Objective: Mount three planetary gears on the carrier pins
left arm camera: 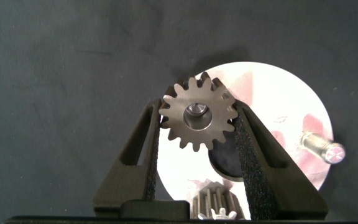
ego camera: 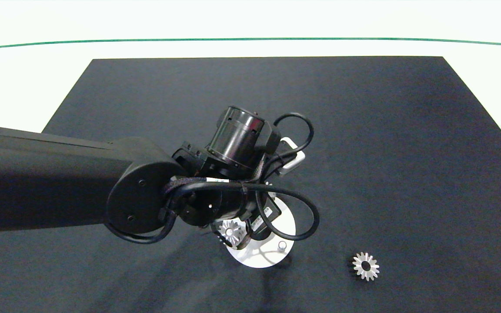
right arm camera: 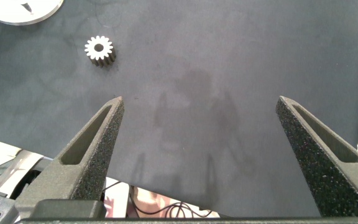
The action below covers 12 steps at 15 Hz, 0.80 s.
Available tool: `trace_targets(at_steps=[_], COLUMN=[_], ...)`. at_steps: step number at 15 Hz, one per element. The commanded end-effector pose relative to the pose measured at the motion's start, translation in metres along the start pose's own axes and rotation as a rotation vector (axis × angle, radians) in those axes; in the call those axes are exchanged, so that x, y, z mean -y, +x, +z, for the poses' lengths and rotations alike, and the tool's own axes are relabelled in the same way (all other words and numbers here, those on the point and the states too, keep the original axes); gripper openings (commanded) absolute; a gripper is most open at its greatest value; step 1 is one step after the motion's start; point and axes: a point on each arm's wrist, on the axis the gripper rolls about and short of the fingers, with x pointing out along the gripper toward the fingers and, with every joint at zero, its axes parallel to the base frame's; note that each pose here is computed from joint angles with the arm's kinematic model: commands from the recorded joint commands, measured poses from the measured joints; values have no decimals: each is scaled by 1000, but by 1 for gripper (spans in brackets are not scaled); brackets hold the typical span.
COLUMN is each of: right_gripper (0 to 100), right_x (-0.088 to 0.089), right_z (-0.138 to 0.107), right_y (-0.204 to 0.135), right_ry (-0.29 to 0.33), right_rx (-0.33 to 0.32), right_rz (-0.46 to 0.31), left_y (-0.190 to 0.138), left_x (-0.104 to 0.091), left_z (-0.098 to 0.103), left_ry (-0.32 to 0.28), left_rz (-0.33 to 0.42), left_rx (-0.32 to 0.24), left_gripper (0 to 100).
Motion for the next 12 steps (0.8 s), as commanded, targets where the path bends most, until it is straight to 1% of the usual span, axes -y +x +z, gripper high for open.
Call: trace_targets(at_steps=[1,12], right_gripper=[100,100], right_x=[0,0], right_z=[0,0], right_y=[0,0], right_ry=[-1,-3], right_rx=[-4,-2], right_rz=[2,2], left_y=[-1,-1], left_x=[0,0], left_z=[0,3], left_ry=[2,0], left_rz=[2,4], left_rx=[1,9], left_gripper=[0,0])
